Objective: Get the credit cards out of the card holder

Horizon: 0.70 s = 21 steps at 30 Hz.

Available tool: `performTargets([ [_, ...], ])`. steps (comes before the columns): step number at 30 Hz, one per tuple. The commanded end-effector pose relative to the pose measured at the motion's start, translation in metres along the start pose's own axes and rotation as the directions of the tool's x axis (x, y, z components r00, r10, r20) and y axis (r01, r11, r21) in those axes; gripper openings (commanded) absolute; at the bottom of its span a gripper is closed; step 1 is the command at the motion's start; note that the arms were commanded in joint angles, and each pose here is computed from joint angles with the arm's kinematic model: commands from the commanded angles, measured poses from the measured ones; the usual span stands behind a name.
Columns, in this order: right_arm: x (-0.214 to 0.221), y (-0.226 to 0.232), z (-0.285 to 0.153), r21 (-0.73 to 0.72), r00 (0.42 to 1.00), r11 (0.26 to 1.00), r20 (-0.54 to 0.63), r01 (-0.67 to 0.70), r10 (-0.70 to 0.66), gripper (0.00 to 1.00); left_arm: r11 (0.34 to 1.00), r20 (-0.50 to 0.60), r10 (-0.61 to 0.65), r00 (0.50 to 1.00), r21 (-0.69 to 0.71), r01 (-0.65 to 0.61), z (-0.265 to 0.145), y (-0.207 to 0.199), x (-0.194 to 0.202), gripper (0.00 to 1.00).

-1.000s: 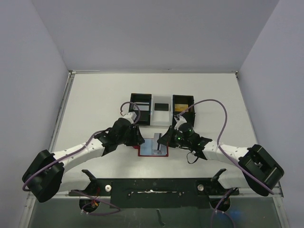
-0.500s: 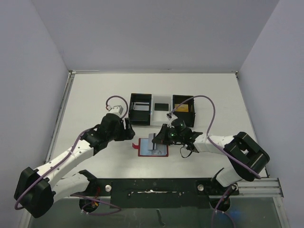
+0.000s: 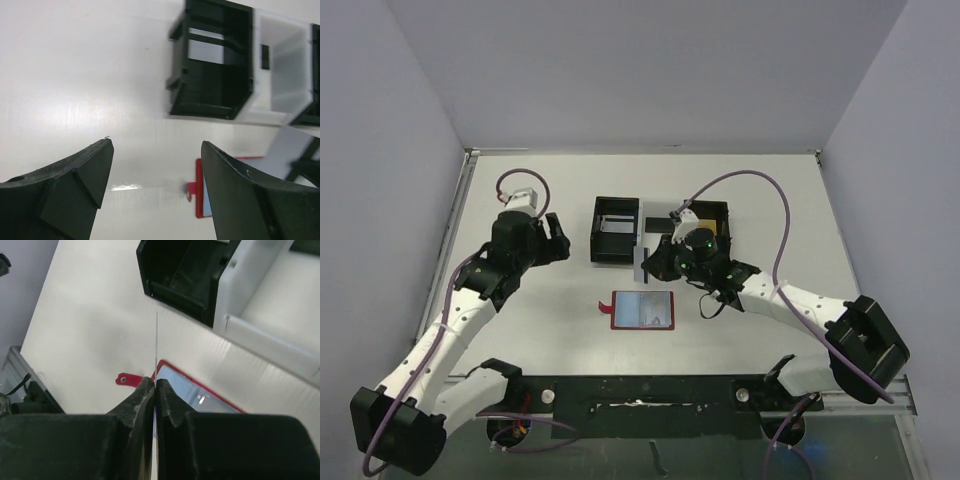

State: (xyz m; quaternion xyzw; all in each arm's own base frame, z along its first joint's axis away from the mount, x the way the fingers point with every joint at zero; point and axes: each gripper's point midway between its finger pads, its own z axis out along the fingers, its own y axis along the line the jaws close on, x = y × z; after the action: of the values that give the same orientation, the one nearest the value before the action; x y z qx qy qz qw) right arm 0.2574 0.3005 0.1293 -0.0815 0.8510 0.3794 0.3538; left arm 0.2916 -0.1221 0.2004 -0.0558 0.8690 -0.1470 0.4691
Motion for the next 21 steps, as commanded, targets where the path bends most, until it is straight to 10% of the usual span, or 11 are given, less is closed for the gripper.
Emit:
performTargets([
  [1, -0.068, 0.012, -0.006, 0.073, 0.953, 0.967, 0.168, 0.243, -0.252, 0.0, 0.997, -0.004, -0.041, 0.999, -0.064, 0.04, 0.007, 0.041, -0.013, 0.7],
  [21, -0.13, 0.024, 0.089, 0.237, 0.567, 0.549, -0.006, 0.801, -0.824, 0.0, 0.988, 0.085, -0.101, 0.991, -0.105, 0.109, -0.009, 0.071, -0.015, 0.71],
])
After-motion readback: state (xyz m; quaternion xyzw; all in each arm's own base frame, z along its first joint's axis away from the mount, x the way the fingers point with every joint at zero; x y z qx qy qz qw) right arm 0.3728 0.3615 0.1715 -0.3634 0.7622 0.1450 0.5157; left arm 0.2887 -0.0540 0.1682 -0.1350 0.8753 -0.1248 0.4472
